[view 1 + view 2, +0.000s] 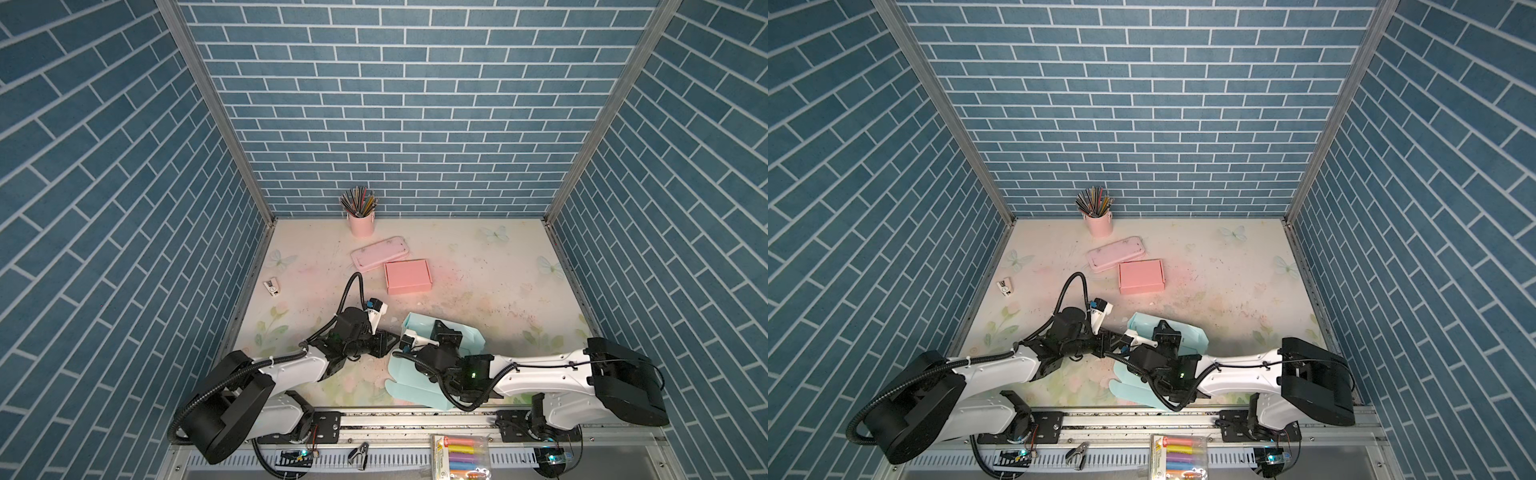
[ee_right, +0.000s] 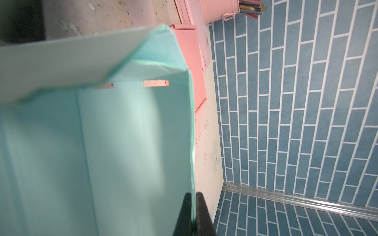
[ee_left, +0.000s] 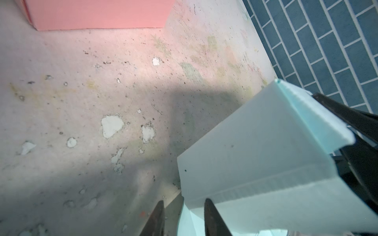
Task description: Fold the paper box
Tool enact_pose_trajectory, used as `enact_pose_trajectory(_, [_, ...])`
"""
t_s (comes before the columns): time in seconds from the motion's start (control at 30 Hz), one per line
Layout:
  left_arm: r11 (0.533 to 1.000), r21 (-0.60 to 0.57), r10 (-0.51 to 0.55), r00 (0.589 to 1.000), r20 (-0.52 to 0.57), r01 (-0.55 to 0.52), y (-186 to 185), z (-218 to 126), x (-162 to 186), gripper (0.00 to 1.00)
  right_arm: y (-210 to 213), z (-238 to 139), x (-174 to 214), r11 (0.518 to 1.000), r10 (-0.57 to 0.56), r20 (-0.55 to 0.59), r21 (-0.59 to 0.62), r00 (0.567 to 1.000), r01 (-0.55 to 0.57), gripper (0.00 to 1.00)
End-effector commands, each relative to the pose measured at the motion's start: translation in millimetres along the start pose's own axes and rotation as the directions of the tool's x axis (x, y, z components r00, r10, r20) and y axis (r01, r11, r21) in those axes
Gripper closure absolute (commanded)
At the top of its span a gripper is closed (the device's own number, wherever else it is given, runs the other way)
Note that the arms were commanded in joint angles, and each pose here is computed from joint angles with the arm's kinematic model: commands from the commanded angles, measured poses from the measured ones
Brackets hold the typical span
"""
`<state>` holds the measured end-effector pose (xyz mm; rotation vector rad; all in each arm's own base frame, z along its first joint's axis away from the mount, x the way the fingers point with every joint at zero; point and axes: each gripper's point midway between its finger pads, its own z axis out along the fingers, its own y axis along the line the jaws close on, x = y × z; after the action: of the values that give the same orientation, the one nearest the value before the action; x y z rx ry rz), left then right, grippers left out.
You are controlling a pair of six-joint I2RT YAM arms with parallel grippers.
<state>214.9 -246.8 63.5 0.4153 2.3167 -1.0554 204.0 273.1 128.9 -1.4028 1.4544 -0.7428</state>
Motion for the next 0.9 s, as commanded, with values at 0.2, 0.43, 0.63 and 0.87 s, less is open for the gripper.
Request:
enact_pose_trajectory(0.2, [0.994, 0.022, 0.105, 0.990, 0.090, -0.108, -13, -6, -16, 0.59, -3, 1, -3, 0.999, -0.031, 0.022, 0.045, 0.999, 0.030, 1.00])
enact_pose_trajectory(0.43, [0.992, -0.046, 0.122, 0.984, 0.128, -0.117, -3, -9, -15, 0.59, 5, 6, -3, 0.996, -0.075, 0.031, 0.043, 0.997, 0.074, 1.00])
enact_pose_trajectory(0.63, [0.990, -0.057, 0.136, 0.983, 0.121, -0.130, 0, -11, -2, 0.58, 16, 9, -1, 0.993, -0.111, 0.028, 0.029, 0.993, 0.110, 1.00])
enact_pose_trajectory(0.87, [0.988, -0.034, 0.152, 0.979, 0.136, -0.149, -5, -16, 6, 0.54, 13, 5, -10, 0.994, -0.109, 0.068, 0.023, 0.992, 0.108, 1.00])
